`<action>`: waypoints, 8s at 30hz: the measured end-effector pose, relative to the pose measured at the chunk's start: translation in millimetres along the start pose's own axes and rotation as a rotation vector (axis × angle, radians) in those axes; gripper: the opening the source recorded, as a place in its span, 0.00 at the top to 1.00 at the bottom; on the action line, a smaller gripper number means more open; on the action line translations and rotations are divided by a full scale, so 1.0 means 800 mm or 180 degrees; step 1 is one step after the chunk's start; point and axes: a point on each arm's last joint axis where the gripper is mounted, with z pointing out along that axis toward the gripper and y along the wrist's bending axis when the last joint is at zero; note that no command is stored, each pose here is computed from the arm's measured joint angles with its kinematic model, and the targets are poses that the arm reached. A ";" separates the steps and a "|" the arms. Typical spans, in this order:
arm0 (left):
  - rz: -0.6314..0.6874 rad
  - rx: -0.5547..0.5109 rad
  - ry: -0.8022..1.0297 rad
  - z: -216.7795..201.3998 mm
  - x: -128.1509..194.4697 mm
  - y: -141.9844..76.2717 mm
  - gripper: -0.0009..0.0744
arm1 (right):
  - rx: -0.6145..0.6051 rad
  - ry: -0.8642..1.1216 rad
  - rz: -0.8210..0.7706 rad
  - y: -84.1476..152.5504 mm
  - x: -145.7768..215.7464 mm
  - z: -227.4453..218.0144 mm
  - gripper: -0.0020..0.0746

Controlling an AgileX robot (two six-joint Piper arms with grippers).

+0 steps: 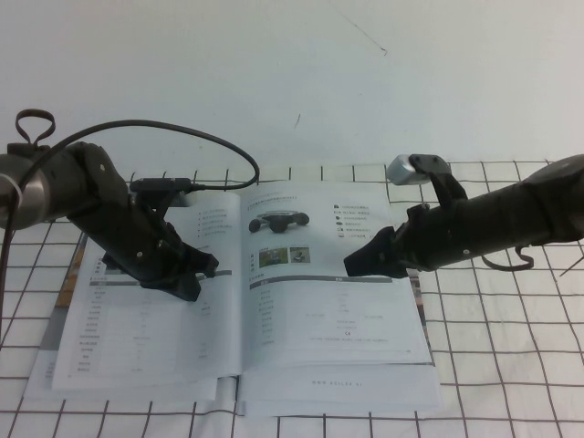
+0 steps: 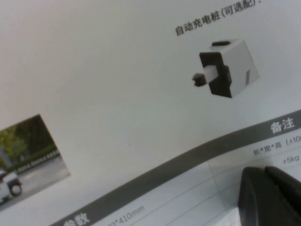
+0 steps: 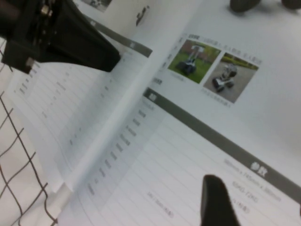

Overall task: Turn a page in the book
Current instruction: Open the closed book

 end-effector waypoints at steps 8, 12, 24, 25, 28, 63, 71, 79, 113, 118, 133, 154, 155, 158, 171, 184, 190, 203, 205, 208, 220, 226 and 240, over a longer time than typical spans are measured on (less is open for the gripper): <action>0.0000 0.0000 0.0000 0.000 0.000 0.000 0.99 | 0.0527 0.0478 -0.0204 -0.014 -0.008 -0.010 0.49; 0.0000 0.0000 0.0000 0.000 0.000 0.000 0.99 | 0.0847 0.0733 -0.0148 -0.022 -0.009 -0.017 0.49; -0.0009 0.0000 0.0000 0.000 0.000 0.000 0.99 | 0.0714 0.0685 0.0032 -0.030 -0.004 -0.003 0.49; -0.0009 0.0000 0.0000 0.000 0.000 0.000 0.99 | 0.0692 0.0666 0.0030 -0.030 -0.004 -0.002 0.49; -0.0009 0.0000 0.0000 0.000 0.000 0.000 0.99 | 0.0632 0.0611 0.0027 -0.029 -0.005 0.000 0.49; -0.0009 0.0000 0.0000 0.000 0.000 0.000 0.99 | 0.0927 0.0612 -0.0112 -0.037 -0.011 -0.003 0.49; -0.0009 0.0000 0.0000 0.000 0.000 0.000 0.99 | 0.0933 0.0573 -0.0116 -0.037 -0.015 -0.004 0.49; -0.0009 0.0000 0.0000 0.000 0.000 0.000 0.99 | 0.0812 0.0553 -0.0074 -0.040 -0.013 0.004 0.49; -0.0009 0.0000 0.0000 0.000 0.000 0.000 0.99 | 0.0727 0.0352 -0.0217 -0.033 -0.028 -0.014 0.49; -0.0009 0.0000 0.0000 0.000 0.000 0.000 0.99 | 0.0791 0.0426 -0.0203 -0.033 -0.026 -0.017 0.49; -0.0009 0.0000 0.0000 0.000 0.000 0.000 0.99 | 0.0771 0.0515 -0.0099 -0.044 -0.016 -0.005 0.49; -0.0009 0.0000 0.0000 0.000 0.000 0.000 0.99 | 0.0313 0.0303 -0.0076 -0.023 -0.014 0.038 0.49; -0.0009 0.0000 0.0000 0.000 0.000 0.000 0.99 | 0.0278 0.0289 -0.0075 -0.021 -0.014 0.041 0.49; -0.0009 0.0000 0.0000 0.000 0.000 0.000 0.99 | 0.0143 0.0210 -0.0017 -0.016 -0.015 0.047 0.49; -0.0009 0.0000 0.0000 0.000 0.000 0.000 0.99 | -0.0151 -0.0237 0.0088 -0.007 -0.028 0.052 0.49; -0.0009 0.0000 0.0000 0.000 0.000 0.000 0.99 | -0.0187 -0.0268 0.0038 -0.006 -0.030 0.051 0.49; -0.0009 0.0000 0.0000 0.000 0.000 0.000 0.99 | -0.0312 -0.0299 0.0061 -0.001 -0.031 0.051 0.49; -0.0007 0.0006 0.0004 0.000 0.000 0.000 0.99 | -0.0618 -0.0281 0.0008 0.021 -0.030 0.061 0.49; -0.0007 0.0008 0.0010 0.000 0.000 0.000 0.99 | -0.0599 -0.0243 -0.0043 0.020 -0.028 0.061 0.49; -0.0002 0.0006 0.0014 0.000 0.000 0.000 0.99 | -0.0392 -0.0066 -0.0247 0.013 -0.029 0.055 0.50; -0.0002 0.0006 0.0014 0.000 0.000 0.000 0.99 | 0.0964 0.0764 -0.0348 -0.006 -0.057 -0.008 0.48; -0.0002 0.0006 0.0014 0.000 0.000 0.000 0.99 | 0.0971 0.0921 -0.0152 -0.022 -0.042 0.009 0.47; -0.0009 0.0006 0.0014 0.000 0.000 0.000 0.99 | 0.1033 0.0960 -0.0149 -0.030 -0.038 0.014 0.47</action>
